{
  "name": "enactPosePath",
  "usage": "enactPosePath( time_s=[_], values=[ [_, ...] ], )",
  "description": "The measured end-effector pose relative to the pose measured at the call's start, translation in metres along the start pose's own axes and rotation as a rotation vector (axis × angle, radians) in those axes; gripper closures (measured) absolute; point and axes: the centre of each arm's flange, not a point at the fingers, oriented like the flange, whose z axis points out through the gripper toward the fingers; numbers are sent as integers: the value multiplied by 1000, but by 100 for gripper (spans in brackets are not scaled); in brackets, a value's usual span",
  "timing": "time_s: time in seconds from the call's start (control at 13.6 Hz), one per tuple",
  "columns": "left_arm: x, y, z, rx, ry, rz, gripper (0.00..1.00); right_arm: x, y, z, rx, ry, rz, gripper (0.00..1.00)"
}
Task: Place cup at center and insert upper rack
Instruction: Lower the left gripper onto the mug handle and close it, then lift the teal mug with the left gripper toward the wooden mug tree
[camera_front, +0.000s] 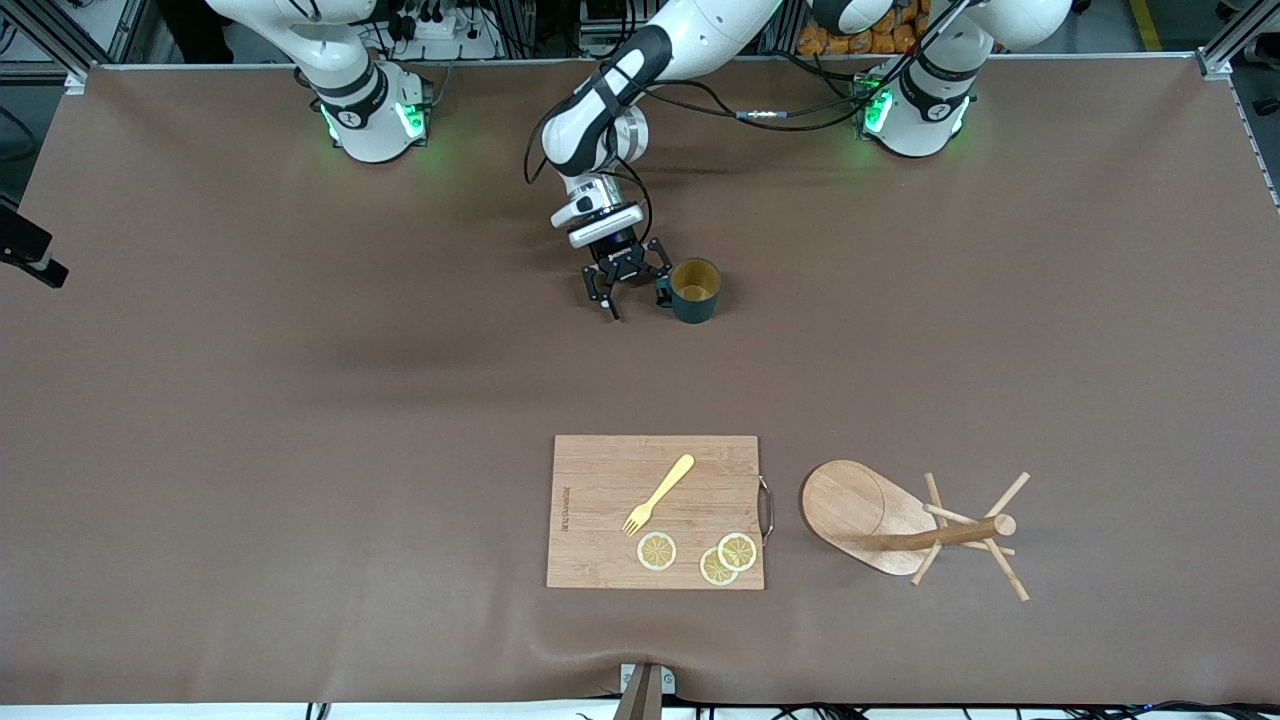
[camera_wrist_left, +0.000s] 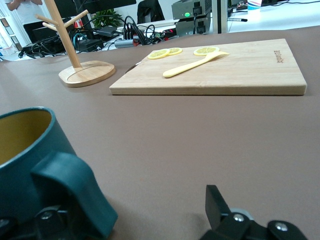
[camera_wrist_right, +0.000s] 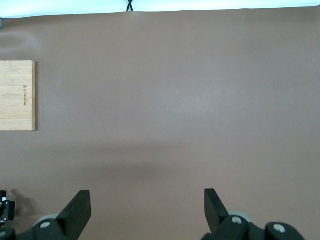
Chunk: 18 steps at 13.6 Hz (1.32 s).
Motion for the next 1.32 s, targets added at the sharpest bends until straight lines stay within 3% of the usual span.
enactPosePath(
  time_s=[0.15,0.22,0.59,0.81,1.03,1.32],
  values=[
    [0,0,2,-1,7,-14,0,0,0,0,-3,0,0,0],
    [-2,0,3,0,7,-34,9,0,0,0,-3,0,0,0],
    [0,-1,13,12,10,-135,67,0,0,0,-4,-1,0,0],
    [7,4,12,9,9,-157,95,0,0,0,-4,-2,0,0],
    [33,18,9,-1,6,-216,94,0,0,0,-4,-4,0,0],
    [118,32,19,52,-59,-341,94,-1,0,1,-4,-9,0,0]
  ],
)
